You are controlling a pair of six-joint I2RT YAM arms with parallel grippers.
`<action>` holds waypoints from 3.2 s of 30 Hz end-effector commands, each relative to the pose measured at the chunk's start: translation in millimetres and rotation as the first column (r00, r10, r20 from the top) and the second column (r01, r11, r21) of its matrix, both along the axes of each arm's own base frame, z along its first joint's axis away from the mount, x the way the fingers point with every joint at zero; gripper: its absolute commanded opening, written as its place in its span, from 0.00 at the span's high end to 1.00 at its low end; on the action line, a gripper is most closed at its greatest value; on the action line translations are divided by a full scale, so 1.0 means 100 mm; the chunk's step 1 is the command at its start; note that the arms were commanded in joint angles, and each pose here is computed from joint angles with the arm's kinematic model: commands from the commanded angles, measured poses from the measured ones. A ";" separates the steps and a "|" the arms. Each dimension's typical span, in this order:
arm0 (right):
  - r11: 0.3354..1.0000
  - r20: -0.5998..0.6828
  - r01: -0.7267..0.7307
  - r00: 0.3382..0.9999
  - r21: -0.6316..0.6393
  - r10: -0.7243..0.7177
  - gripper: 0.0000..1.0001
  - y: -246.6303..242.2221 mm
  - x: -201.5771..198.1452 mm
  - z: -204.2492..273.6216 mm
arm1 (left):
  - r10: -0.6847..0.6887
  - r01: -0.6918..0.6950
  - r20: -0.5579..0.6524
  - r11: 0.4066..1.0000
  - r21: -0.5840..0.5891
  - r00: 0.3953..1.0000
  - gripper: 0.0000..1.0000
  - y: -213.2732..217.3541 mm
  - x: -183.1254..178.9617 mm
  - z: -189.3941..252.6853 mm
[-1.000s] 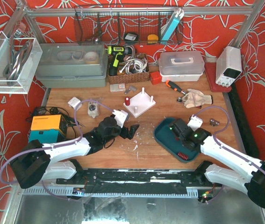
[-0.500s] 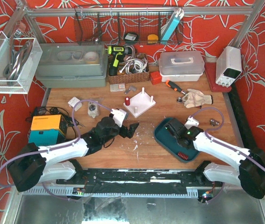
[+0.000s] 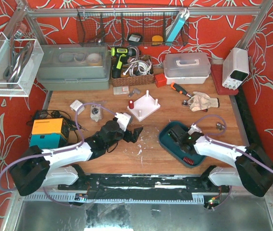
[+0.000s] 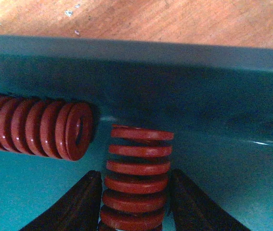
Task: Install the large spring
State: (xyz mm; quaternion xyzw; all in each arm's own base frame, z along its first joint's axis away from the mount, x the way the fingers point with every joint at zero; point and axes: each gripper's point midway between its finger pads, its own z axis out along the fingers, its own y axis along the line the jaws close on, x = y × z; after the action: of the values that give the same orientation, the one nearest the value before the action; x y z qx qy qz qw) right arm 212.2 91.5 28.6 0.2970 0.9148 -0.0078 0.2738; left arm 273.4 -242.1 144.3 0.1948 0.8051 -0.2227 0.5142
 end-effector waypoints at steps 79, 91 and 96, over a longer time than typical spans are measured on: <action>0.127 0.411 -0.682 -0.272 -0.720 0.870 1.00 2.06 -0.19 1.57 | -0.387 0.303 -0.331 0.912 -0.276 0.861 0.46 -0.54 -0.62 0.70; 0.138 0.404 -0.656 -0.274 -0.742 0.873 1.00 2.03 -0.21 1.60 | -0.360 0.272 -0.395 0.926 -0.263 0.845 0.40 -0.58 -0.56 0.54; 0.135 0.401 -0.653 -0.278 -0.746 0.873 1.00 2.04 -0.22 1.60 | -0.392 0.283 -0.415 0.911 -0.299 0.821 0.43 -0.64 -0.60 0.51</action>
State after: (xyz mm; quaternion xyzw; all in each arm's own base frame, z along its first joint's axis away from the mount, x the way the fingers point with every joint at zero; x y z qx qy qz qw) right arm 189.9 296.0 173.7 -0.4570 0.6198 0.2055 0.6040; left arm 217.2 -298.3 188.4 0.2132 0.8360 -0.4153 0.2884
